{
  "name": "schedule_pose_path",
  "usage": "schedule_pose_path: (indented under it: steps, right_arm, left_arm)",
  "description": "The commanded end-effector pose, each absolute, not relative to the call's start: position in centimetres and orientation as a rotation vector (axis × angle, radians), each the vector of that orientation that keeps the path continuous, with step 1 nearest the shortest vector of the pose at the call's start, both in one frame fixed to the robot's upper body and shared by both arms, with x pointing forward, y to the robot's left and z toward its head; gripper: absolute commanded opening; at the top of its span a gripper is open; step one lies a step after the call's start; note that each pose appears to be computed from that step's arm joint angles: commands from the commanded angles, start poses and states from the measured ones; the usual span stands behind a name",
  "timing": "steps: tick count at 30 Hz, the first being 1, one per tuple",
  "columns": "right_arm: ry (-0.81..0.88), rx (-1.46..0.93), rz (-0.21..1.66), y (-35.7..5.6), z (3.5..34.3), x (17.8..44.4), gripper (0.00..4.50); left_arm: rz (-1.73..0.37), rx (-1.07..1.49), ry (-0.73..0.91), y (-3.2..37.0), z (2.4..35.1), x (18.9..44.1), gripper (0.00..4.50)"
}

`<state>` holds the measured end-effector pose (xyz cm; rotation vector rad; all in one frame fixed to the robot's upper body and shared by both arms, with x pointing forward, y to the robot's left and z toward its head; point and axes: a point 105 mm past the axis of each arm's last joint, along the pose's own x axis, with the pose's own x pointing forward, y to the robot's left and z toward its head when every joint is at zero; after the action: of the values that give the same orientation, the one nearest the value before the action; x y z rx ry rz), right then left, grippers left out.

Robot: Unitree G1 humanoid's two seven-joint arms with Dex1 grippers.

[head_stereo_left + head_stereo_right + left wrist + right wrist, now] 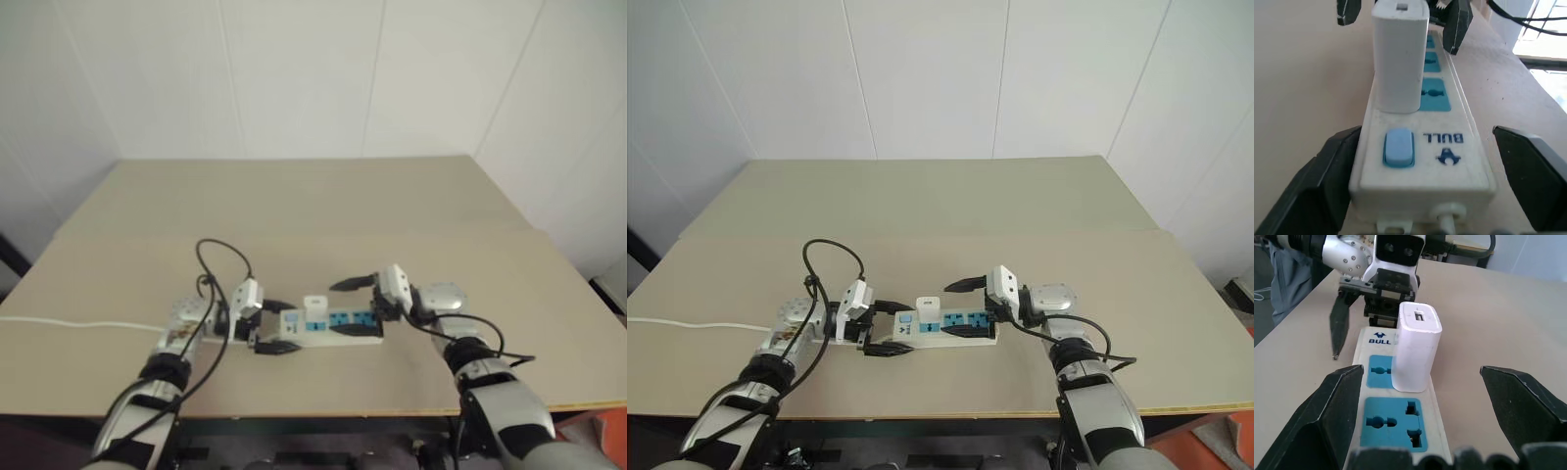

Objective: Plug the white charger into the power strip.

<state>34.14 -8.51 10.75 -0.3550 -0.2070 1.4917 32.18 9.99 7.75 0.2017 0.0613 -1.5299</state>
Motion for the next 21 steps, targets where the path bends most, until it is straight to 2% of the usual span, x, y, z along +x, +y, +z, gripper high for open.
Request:
schedule_pose_path:
  steps: [1, 7, 10, 12, 14, 17, 21]
  right_arm:
    - [-0.213, -0.336, 1.504, -9.6, 11.0, 33.9, 4.5]
    - [-0.314, -0.364, 1.456, -13.1, 16.5, 34.5, 4.5]
    - [-0.329, -0.419, 1.433, -14.8, 18.1, 34.1, 4.5]
    - [-0.289, -0.546, 1.392, -17.6, 19.5, 33.5, 4.5]
    - [-0.216, -0.631, 1.369, -19.7, 20.1, 32.6, 4.5]
    - [-0.065, -0.641, 1.33, -23.1, 20.5, 31.1, 4.5]
    - [0.036, -0.636, 1.285, -26.3, 21.0, 28.7, 4.5]
  left_arm:
    - [-1.588, 0.165, -0.027, 10.3, 10.6, 31.8, 4.48]
    - [-1.584, 0.103, -0.139, 12.0, 15.9, 31.1, 4.48]
    - [-1.573, 0.133, -0.128, 13.4, 17.0, 30.7, 4.48]
    - [-1.515, 0.377, 0.0, 16.7, 15.5, 30.3, 4.48]
    - [-1.457, 0.493, 0.09, 19.6, 14.6, 30.0, 4.48]
    - [-1.347, 0.517, 0.122, 23.0, 15.3, 30.0, 4.48]
    - [-1.274, 0.557, 0.135, 25.7, 16.7, 29.3, 4.48]
